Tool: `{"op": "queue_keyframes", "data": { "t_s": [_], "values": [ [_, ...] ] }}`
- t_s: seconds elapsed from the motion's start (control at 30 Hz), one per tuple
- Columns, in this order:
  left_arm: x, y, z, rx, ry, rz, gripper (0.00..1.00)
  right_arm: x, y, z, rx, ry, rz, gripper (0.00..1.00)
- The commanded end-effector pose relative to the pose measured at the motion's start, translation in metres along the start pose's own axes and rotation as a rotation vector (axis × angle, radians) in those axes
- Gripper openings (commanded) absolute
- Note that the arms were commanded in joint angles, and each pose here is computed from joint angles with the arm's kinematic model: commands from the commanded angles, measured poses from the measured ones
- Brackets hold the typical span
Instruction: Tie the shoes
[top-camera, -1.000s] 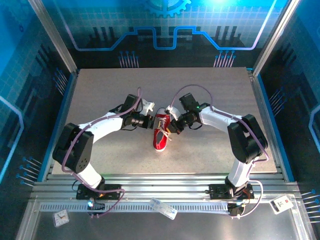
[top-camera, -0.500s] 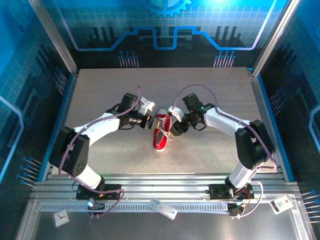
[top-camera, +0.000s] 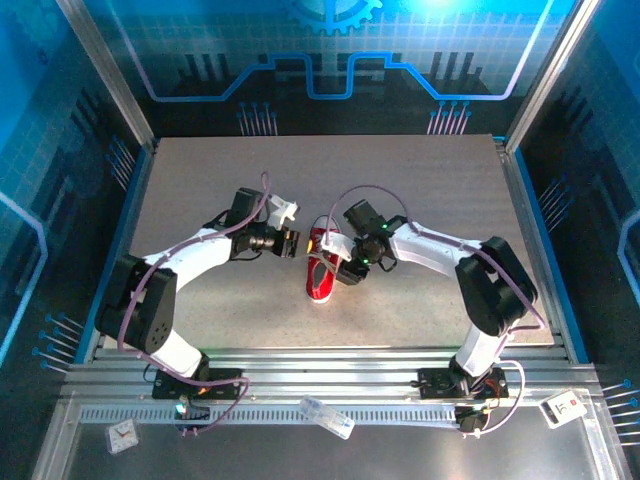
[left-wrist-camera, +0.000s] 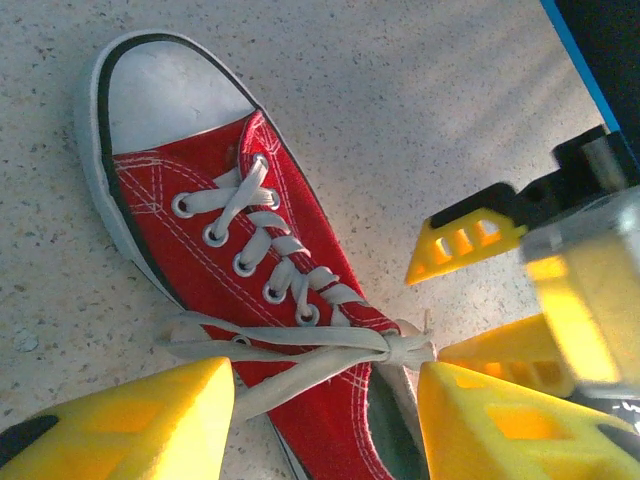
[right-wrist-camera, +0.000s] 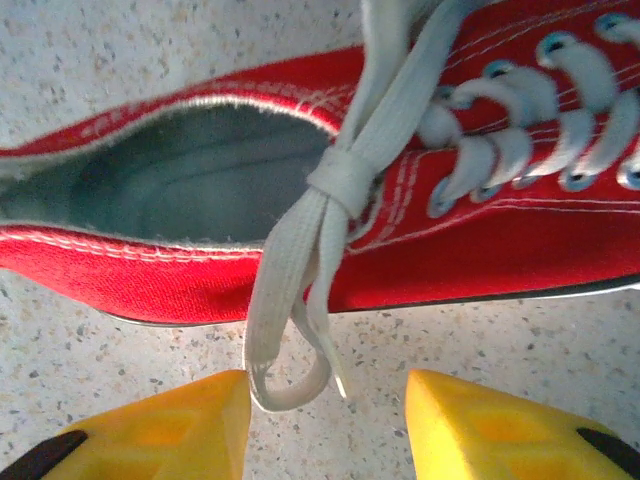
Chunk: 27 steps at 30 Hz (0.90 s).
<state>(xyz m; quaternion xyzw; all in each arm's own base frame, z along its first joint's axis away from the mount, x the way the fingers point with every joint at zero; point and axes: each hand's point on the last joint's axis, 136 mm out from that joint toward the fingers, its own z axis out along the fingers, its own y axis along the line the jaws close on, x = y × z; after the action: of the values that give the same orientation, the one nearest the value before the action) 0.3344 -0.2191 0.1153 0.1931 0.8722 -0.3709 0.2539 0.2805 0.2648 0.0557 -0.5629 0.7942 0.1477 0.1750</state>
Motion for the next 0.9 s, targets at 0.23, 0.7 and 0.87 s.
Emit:
{"op": "queue_keyframes", "data": {
  "t_s": [0.23,0.7,0.87],
  "values": [
    [-0.002,-0.008,-0.008,0.036,-0.036,0.005,0.52,-0.009,-0.012,0.002,0.057,0.020,-0.065,0.38],
    [-0.003,-0.006,-0.005,0.043,-0.033,-0.005,0.52,-0.007,-0.003,-0.017,0.036,0.019,-0.066,0.35],
    [-0.001,-0.006,-0.005,0.042,-0.029,-0.009,0.52,-0.012,-0.002,-0.013,0.024,0.021,-0.078,0.34]
  ]
}}
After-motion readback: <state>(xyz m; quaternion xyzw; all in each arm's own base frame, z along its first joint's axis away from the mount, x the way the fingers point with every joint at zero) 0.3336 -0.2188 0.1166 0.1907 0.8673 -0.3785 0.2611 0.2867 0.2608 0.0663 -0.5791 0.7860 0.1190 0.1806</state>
